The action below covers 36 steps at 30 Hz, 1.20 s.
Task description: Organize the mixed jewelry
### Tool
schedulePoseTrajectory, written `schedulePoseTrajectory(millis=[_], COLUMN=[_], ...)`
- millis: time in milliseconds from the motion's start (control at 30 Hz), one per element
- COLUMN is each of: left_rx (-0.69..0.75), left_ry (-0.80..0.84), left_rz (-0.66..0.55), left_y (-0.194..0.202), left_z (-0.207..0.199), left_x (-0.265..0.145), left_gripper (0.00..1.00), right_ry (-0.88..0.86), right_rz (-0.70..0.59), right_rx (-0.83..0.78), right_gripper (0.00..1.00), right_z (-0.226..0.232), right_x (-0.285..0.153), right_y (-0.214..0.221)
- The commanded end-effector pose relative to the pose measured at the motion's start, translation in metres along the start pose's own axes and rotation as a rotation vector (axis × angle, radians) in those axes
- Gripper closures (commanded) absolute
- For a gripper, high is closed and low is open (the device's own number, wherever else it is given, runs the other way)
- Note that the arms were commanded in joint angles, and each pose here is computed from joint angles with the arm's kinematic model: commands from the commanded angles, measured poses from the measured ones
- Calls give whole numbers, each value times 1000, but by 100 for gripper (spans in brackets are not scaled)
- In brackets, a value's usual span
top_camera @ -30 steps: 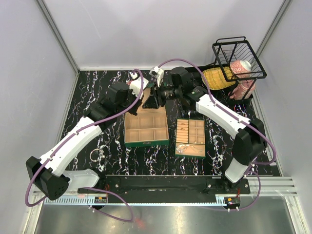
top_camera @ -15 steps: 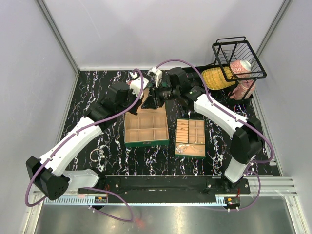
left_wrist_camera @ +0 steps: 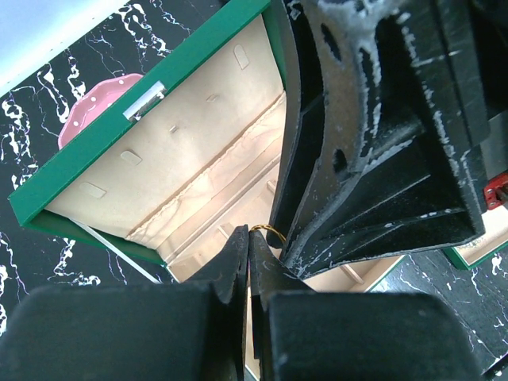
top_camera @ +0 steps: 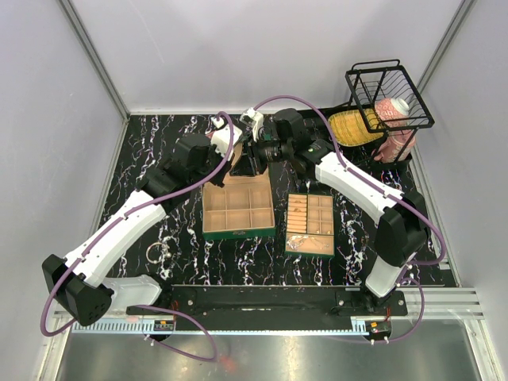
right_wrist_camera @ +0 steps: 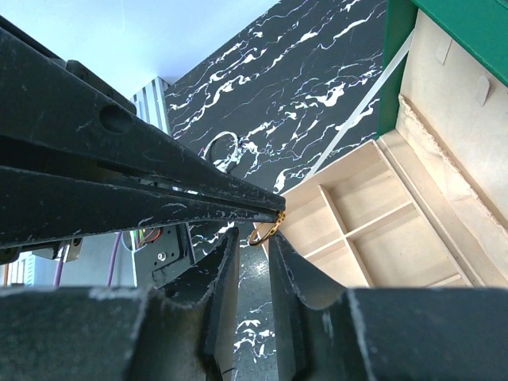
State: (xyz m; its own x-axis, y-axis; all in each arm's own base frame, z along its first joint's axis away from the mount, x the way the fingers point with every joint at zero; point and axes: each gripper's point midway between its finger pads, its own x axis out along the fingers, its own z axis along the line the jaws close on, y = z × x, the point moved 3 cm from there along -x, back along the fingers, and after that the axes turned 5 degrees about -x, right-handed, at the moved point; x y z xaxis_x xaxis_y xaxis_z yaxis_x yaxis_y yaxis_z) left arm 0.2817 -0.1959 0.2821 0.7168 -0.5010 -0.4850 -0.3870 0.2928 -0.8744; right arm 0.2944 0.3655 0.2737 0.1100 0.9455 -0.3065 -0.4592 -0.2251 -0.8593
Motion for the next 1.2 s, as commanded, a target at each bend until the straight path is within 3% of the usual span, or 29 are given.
schedulePoseTrajectory(millis=[0, 433, 900, 1167], left_rx=[-6, 0, 1, 21], left_ry=[-15, -18, -15, -3], left_rz=[-80, -75, -77, -121], left_y=[-18, -13, -12, -23], left_z=[1, 1, 1, 0], left_x=[-9, -9, -8, -20], left_gripper=[100, 100, 100, 99], right_ry=[-2, 18, -1, 31], right_rz=[-61, -68, -57, -52], right_rx=[-80, -106, -94, -107], right_gripper=[73, 77, 100, 100], right_z=[12, 14, 13, 11], right_x=[-6, -11, -8, -13], right_y=[-27, -33, -29, -26])
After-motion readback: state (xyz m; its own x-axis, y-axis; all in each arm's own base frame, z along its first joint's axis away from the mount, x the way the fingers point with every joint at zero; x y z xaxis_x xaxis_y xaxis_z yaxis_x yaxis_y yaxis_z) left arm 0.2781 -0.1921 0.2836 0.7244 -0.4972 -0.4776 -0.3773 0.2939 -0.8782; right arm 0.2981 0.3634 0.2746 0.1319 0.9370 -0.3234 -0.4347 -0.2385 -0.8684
